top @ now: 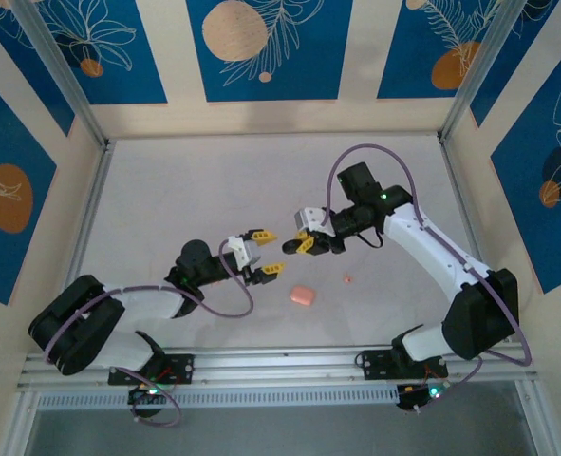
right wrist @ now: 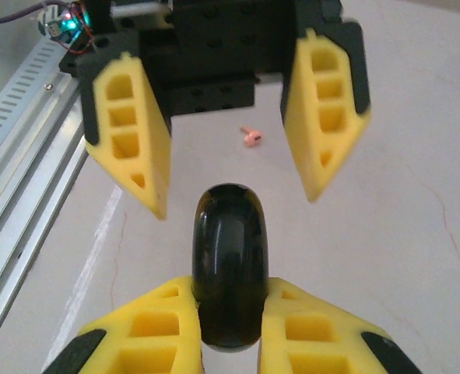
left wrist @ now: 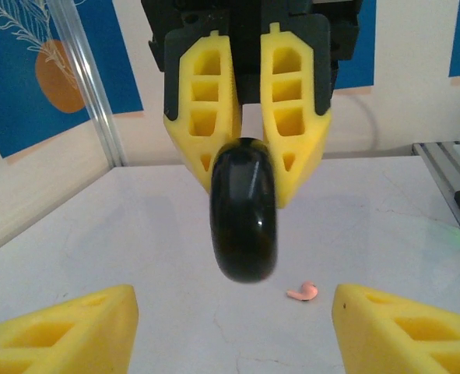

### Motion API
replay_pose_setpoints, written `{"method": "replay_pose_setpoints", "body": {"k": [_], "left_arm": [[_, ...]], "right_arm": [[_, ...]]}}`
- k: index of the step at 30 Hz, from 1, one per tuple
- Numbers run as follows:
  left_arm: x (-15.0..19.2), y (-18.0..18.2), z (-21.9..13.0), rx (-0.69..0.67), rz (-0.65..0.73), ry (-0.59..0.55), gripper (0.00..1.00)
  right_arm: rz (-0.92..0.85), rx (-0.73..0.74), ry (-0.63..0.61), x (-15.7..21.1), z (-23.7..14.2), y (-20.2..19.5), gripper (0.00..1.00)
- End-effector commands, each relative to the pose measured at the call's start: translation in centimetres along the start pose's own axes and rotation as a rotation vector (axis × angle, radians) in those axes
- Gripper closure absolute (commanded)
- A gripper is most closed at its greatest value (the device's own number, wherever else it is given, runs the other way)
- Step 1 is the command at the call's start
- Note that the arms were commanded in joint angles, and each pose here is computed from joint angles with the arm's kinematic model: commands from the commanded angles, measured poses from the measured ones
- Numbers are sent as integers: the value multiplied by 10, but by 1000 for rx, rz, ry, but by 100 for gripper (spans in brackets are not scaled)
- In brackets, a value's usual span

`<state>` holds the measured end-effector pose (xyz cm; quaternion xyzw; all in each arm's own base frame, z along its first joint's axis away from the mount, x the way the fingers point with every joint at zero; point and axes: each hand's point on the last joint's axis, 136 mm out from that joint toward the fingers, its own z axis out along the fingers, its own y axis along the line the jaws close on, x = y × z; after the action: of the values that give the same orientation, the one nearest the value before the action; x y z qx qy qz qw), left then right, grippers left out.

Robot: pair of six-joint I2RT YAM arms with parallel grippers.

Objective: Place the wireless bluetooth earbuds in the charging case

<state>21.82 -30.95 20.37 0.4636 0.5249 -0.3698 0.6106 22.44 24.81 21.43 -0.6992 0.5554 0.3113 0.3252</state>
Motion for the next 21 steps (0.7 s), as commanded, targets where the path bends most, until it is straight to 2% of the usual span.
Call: {"method": "replay_pose_setpoints", "body": {"k": [1,4,9,17,21], "left_arm": [[2,4,-3,-42,28,21,33],[10,13,-5,-97,27,67,31],[25,27,-6,-169,1,170,30],[40,40,-10,-239,-42,293,29],[48,44,-13,-264,-68,364,31]], "right_arm": [[184,-29,73,18,-6,-2,95],[355,-13,147,41,-10,-15,94],[646,-4,162,67,-17,-42,94],[932,10,152,120,-20,-80,94],[1063,-13,193,151,-22,-87,94]]}}
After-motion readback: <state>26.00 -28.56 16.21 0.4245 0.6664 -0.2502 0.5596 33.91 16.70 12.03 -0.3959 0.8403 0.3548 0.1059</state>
